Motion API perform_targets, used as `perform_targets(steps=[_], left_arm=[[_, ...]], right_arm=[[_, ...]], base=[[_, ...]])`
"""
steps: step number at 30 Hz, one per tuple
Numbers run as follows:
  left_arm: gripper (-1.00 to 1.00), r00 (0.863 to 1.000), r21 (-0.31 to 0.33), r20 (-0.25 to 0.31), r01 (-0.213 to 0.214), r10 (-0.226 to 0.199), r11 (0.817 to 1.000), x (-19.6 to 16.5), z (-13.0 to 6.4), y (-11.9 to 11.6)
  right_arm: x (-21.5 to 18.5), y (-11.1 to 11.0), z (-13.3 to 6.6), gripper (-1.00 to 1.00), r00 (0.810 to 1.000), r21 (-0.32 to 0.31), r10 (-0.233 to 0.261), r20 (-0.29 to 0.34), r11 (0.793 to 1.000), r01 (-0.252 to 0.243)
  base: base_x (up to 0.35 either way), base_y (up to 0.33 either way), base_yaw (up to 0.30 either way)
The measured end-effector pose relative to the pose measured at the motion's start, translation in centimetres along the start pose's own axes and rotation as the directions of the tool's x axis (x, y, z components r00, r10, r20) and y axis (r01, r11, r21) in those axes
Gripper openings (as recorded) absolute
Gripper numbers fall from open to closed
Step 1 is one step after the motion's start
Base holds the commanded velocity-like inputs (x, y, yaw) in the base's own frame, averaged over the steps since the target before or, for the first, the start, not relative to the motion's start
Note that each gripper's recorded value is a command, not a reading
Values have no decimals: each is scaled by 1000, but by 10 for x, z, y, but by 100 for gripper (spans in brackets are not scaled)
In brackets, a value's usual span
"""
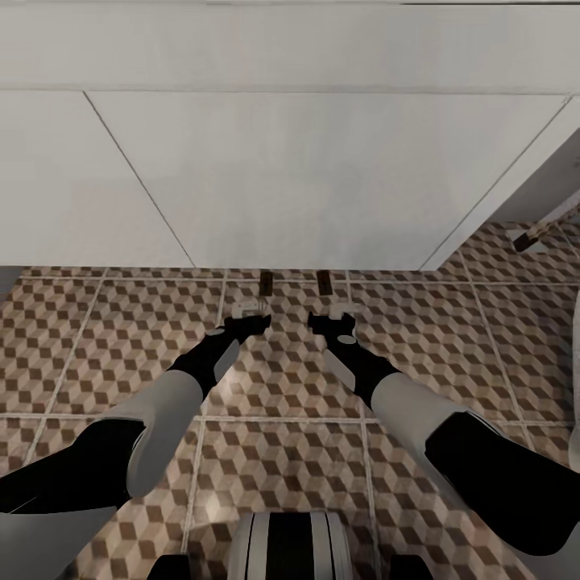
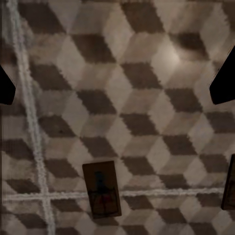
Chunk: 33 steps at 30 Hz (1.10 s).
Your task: Take the four mousetraps from the cabinet in the bathroom and place them on the bathroom floor. Make sure all four end up on the same floor surface, and ensure that at least two of them are either under or directly next to the same bathroom sink.
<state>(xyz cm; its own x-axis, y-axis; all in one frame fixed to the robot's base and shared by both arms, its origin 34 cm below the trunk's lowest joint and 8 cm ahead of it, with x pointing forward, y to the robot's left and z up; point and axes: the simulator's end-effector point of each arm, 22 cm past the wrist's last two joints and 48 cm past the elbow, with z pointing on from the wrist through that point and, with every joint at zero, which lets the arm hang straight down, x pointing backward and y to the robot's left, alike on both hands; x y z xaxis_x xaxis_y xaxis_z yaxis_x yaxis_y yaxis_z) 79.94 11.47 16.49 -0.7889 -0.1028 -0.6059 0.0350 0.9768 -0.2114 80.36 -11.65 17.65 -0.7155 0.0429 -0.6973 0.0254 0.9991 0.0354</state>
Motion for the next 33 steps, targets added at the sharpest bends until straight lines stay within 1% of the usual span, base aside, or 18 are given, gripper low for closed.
perform_targets(steps=[12, 22, 30, 33], left_arm=[[100, 1000, 5, 3, -8, 8, 1000, -13, -17, -6], [100, 1000, 12, 19, -14, 14, 1000, -30, -33, -13], [100, 1000, 10, -12, -17, 17, 1000, -22, -44, -15], [100, 1000, 11, -13, -19, 19, 1000, -24, -49, -17]], right_arm=[[-32, 3, -17, 100, 999, -5, -2, 37, 1000, 2], [-57, 8, -32, 100, 998, -10, -1, 70, 1000, 2], [-77, 9, -44, 100, 995, -11, -2, 97, 1000, 3], [-86, 9, -49, 100, 994, -11, -2, 109, 1000, 4]], base=[[0, 0, 0], [0, 0, 0], [0, 0, 0], [0, 0, 0]])
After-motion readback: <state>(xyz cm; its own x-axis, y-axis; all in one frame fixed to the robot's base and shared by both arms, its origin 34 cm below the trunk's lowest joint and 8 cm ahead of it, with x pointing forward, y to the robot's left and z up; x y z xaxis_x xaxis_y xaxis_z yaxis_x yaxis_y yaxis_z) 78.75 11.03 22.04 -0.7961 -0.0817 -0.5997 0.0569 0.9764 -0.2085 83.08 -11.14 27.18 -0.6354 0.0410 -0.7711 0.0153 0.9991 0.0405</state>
